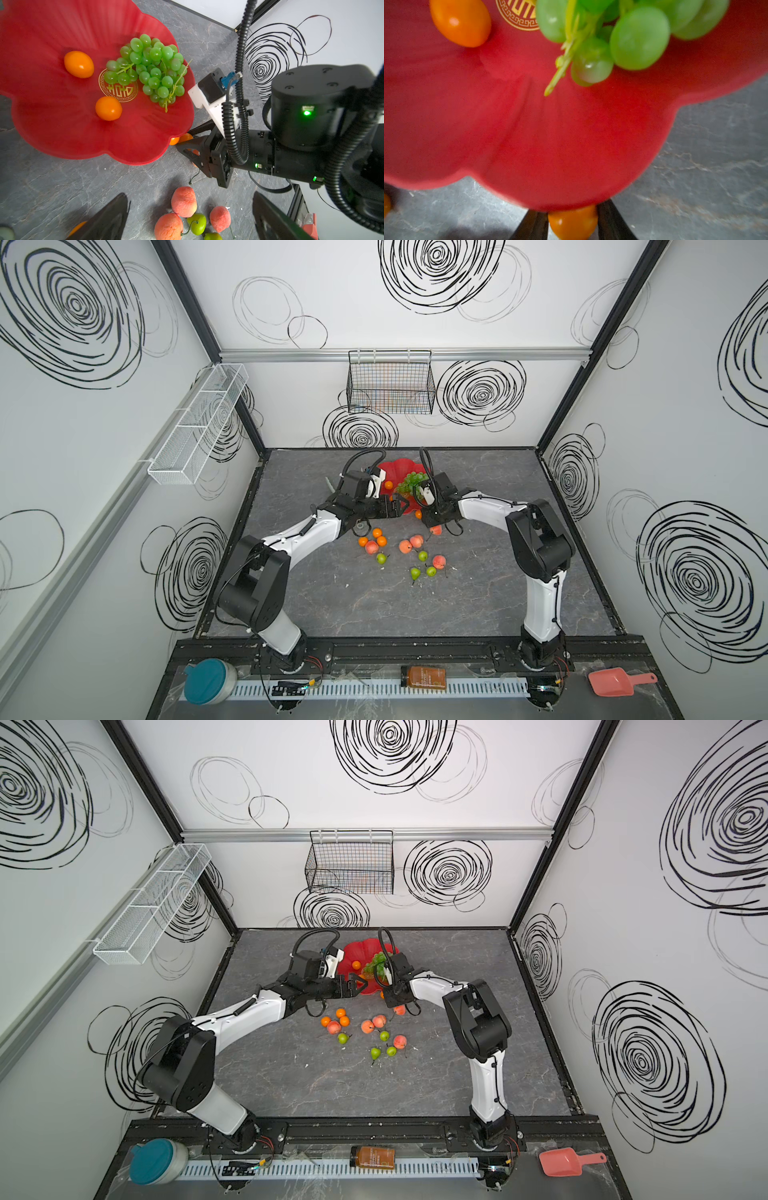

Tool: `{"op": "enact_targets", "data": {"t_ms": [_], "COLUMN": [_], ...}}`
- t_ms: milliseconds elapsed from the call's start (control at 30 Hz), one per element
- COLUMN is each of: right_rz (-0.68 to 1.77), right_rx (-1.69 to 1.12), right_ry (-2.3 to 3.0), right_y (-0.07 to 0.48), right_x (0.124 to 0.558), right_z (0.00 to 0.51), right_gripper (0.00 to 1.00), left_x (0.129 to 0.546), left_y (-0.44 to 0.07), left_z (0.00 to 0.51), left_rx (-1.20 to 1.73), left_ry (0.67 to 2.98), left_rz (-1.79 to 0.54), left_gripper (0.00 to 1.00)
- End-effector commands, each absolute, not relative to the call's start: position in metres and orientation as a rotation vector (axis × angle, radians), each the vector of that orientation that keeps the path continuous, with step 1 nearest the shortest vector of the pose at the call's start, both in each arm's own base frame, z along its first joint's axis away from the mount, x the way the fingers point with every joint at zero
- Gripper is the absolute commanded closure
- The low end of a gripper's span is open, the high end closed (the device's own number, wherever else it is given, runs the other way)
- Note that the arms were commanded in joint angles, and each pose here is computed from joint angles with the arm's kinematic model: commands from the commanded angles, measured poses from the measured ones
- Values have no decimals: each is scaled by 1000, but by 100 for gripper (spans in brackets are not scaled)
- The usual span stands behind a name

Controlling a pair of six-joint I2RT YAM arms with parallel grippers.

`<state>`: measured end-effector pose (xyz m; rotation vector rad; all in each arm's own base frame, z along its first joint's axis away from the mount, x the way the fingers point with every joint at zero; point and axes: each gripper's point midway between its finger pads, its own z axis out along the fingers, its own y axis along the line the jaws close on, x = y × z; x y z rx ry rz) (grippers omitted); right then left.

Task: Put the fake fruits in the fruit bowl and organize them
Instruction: 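Lift and carry the tomato over the red bowl with the right gripper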

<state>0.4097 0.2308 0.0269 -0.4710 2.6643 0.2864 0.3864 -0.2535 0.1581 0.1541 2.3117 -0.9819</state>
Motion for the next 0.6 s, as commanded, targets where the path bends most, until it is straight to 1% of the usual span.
{"op": "enact_targets", "data": {"t_ms": [0,167,300,400,567], "right_rz": [307,365,366,335,310], "right_rx": [-437,-327,-269,-259,-254], "right_ry": [2635,2612,2596,2593,2539], "right_y": [228,213,199,192,191], "right_x": [415,419,421,419,415], "right_z": [48,62,71,79,107], "right_gripper": [61,62,62,62,62], "left_x": [397,388,383,382,384], "left_y": [-254,-267,-276,-275,-265], "left_z": [182,183,185,191,206], "left_rx": [179,239,286,288,255], "left_ry": [2231,2232,2232,2213,2154], "left_rz": [-957,-932,-921,-920,-919], "left_gripper": [4,4,4,4,4]}}
